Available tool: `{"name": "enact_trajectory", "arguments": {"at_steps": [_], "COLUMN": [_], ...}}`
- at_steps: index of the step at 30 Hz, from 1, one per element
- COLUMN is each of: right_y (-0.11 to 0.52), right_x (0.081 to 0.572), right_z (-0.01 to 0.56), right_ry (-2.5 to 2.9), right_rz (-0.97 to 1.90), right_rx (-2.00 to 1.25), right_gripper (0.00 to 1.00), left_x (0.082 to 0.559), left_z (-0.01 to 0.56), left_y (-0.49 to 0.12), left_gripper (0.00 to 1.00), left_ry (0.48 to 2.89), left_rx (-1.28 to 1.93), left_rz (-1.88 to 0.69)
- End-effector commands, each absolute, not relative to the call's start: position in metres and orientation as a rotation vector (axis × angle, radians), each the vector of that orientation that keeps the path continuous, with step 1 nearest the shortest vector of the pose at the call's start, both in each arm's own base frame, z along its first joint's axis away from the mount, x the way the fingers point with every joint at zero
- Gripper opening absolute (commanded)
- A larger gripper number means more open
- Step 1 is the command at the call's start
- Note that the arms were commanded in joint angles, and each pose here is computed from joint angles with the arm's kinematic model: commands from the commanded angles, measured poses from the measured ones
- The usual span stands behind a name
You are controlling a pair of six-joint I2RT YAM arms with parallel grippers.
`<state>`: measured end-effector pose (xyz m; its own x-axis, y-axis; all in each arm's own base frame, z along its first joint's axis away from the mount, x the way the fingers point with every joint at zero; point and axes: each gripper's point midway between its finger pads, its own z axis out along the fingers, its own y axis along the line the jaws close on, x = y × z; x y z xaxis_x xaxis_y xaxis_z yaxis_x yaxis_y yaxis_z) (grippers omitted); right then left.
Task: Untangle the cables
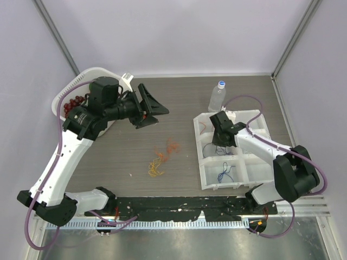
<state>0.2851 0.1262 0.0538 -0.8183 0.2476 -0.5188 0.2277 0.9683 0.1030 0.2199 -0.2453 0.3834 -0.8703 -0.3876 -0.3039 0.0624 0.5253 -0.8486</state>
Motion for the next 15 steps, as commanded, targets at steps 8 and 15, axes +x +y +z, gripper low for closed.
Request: {"name": "enact_trajectory", "arguments": {"at_steps": [8, 15], "right_y": [0.122, 0.132], "right_x": [0.277, 0.264], "right_z": [0.145, 0.163], "right_ry": [2.48, 2.466], "right_rz": [0.113, 0.241], "right_rx": [0.166, 0.136], "right_gripper": [0.47, 0.58], "left_x": [0.215, 0.217], "left_z": [0.39, 0.323], "left_y": [-0.248, -0.246], "left_gripper": [0.74, 0.7], "left_ry": [2.282, 2.459], "left_rx": [-0.206, -0.211], "left_rz": [-1.356, -1.232]}}
